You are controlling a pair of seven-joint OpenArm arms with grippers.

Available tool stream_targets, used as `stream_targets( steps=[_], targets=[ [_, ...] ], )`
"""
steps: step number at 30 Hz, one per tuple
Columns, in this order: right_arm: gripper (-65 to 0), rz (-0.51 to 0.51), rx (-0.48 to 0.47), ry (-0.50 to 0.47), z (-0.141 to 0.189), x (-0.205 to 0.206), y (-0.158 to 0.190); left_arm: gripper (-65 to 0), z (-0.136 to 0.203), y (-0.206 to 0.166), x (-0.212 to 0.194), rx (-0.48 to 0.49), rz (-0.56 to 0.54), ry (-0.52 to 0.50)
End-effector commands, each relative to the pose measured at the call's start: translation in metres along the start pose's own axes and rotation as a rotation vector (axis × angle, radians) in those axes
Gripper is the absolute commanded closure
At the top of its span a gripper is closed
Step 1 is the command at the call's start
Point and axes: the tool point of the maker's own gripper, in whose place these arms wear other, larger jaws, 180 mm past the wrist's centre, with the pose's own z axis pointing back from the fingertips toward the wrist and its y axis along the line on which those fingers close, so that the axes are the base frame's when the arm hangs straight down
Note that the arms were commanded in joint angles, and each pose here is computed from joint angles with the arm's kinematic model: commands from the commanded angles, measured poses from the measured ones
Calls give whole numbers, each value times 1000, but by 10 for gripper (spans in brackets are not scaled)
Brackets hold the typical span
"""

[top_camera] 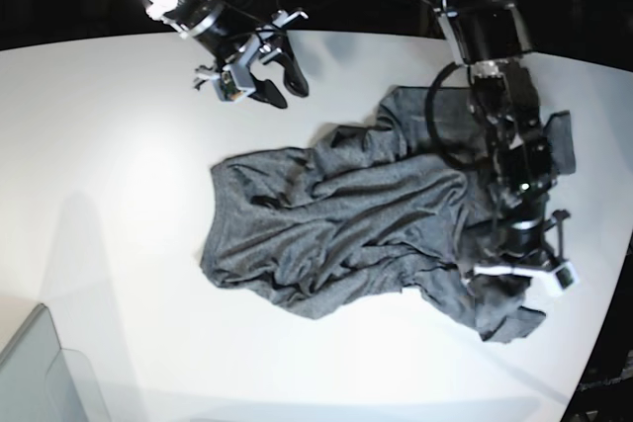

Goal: Layout the t-shirt on the table in an organized manner, then fold the t-shirt properly
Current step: 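Lower the left gripper onto the shirt's hem and grasp it, then pull the grasped hem with the left gripper away from the shirt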

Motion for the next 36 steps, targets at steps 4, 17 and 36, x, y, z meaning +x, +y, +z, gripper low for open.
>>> stream_targets(
  steps=[4,17,36],
  targets=[
    [-223,-1,13,-42,1,11,3,0,25,65,32,105,147,-85],
    [-227,17,7,-83,-6,27,-2,-1,95,237,-29,413,482,-11],
    [-493,-62,-351,-106,-17,31,-151,-133,93,252,-47,430,559,26]
  ],
)
